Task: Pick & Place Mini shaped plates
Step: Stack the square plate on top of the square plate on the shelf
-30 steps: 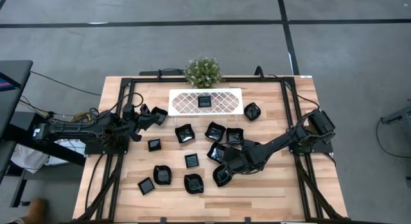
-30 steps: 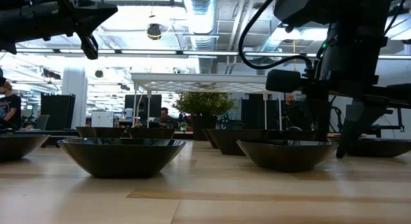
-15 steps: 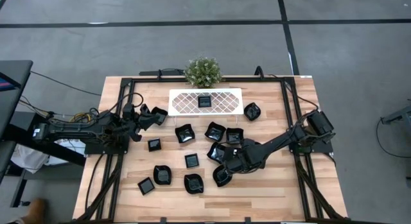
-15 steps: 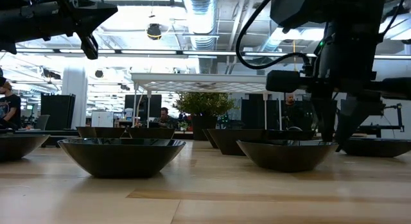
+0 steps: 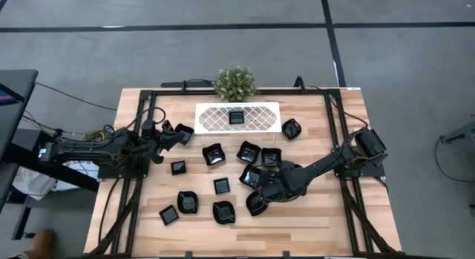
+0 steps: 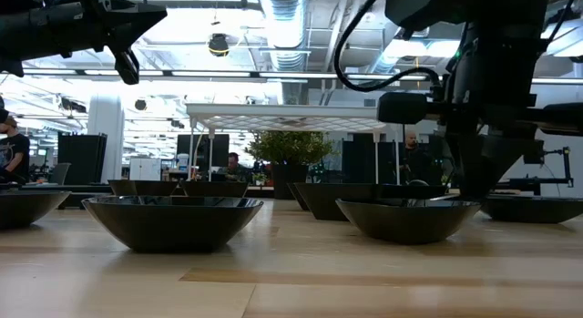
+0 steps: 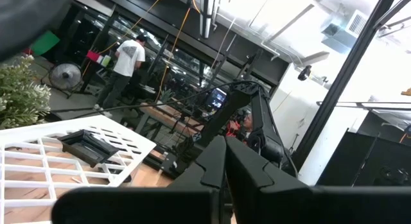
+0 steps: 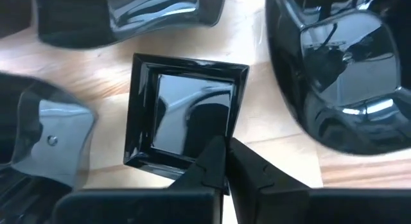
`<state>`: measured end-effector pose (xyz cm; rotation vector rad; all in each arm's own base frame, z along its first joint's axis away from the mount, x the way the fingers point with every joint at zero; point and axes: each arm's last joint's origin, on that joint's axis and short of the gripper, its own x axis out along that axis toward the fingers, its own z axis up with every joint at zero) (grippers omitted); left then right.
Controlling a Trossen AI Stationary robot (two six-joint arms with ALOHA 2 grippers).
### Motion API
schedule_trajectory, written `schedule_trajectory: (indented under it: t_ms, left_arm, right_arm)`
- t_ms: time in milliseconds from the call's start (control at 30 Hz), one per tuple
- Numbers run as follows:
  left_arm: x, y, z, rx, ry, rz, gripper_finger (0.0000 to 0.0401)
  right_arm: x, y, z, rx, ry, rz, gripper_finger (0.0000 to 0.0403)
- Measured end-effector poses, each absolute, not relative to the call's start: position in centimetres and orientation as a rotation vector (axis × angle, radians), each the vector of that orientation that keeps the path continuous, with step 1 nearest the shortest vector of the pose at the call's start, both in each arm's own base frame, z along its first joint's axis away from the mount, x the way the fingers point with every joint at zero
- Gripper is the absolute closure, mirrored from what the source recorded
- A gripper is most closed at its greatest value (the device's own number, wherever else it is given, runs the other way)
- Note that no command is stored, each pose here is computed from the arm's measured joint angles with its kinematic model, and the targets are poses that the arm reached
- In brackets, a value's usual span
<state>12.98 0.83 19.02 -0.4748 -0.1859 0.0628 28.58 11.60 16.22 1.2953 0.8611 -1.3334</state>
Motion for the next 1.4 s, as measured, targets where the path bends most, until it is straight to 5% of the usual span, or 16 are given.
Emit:
schedule_trajectory:
  t_ms: [467,967,1400]
  left_arm:
    - [13.0,0.8,19.1,-0.475,-0.193,0.062,0.0389]
    - [12.9,0.8,19.2,-0.474,-0.205,0.059,0.0389]
    - [12.9,0.8,19.2,-0.475,-0.209,0.057,0.0389]
  right_arm:
    - [29.1,12.4,20.3,1.208,0.868,-1.368,0.0402]
    - [30.8,12.6,29.0,1.082,0.833,-1.181,0.0402]
    - [33.7,7.9,34.3,0.931,0.782,-0.952,0.0402]
